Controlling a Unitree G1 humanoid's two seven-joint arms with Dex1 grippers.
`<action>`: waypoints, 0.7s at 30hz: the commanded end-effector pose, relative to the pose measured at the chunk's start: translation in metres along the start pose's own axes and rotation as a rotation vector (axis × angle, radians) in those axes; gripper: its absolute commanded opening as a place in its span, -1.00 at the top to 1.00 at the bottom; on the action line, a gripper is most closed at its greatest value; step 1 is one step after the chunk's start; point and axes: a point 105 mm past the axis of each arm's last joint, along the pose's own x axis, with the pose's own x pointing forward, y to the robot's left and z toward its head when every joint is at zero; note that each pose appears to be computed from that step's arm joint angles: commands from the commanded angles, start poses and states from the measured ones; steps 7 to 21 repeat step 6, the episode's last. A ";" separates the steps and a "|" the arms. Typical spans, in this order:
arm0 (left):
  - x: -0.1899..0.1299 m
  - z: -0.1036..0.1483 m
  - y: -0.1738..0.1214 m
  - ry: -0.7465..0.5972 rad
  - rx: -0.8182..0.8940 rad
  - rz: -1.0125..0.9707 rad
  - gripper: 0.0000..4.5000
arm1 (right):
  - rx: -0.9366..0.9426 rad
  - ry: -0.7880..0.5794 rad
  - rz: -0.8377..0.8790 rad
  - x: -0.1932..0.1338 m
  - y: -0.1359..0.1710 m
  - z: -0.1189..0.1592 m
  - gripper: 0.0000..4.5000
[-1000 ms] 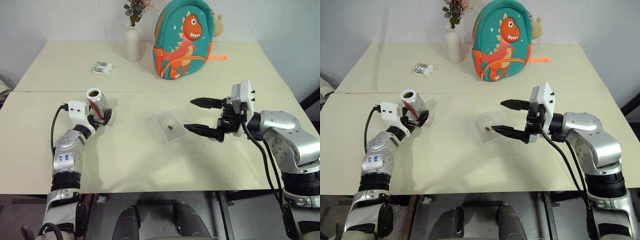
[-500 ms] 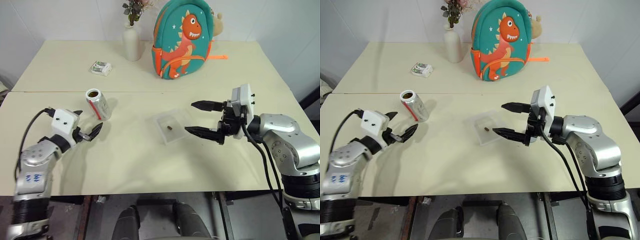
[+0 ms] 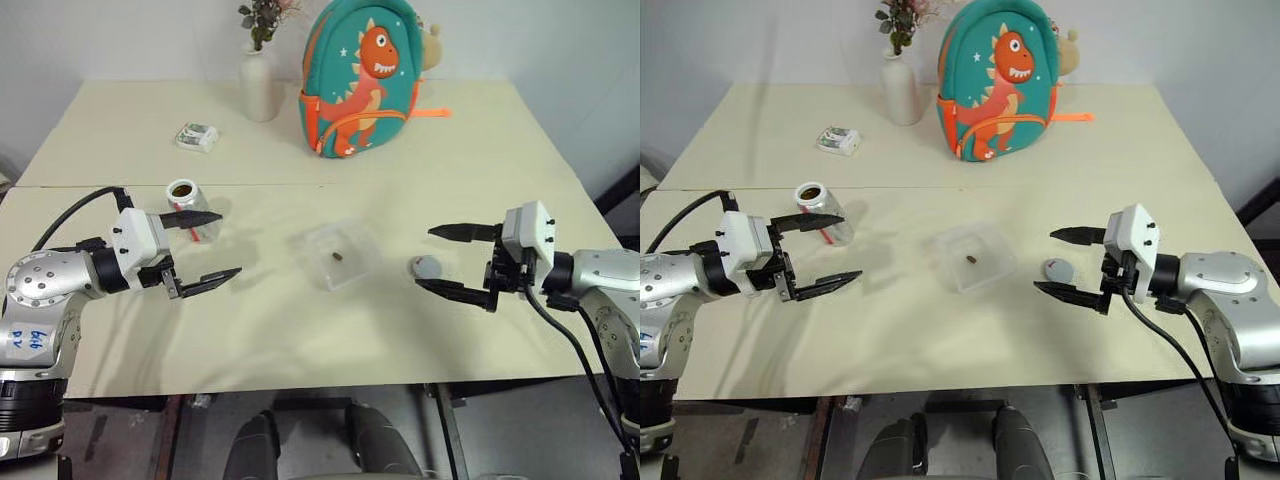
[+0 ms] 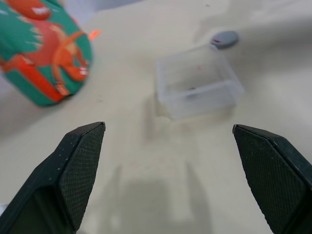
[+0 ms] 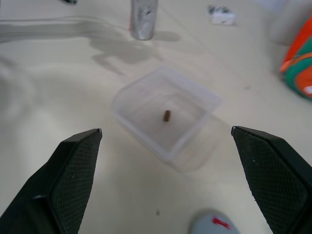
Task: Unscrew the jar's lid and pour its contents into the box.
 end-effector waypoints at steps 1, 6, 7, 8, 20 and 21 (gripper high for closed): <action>0.000 0.003 0.006 -0.006 0.050 0.014 -0.99 | -0.065 -0.026 -0.002 -0.006 0.001 0.017 -1.00; 0.007 0.003 0.006 -0.010 0.031 0.013 -0.99 | -0.058 -0.031 0.001 -0.005 0.004 0.020 -1.00; 0.007 0.003 0.006 -0.010 0.031 0.013 -0.99 | -0.058 -0.031 0.001 -0.005 0.004 0.020 -1.00; 0.007 0.003 0.006 -0.010 0.031 0.013 -0.99 | -0.058 -0.031 0.001 -0.005 0.004 0.020 -1.00; 0.007 0.003 0.006 -0.010 0.031 0.013 -0.99 | -0.058 -0.031 0.001 -0.005 0.004 0.020 -1.00; 0.007 0.003 0.006 -0.010 0.031 0.013 -0.99 | -0.058 -0.031 0.001 -0.005 0.004 0.020 -1.00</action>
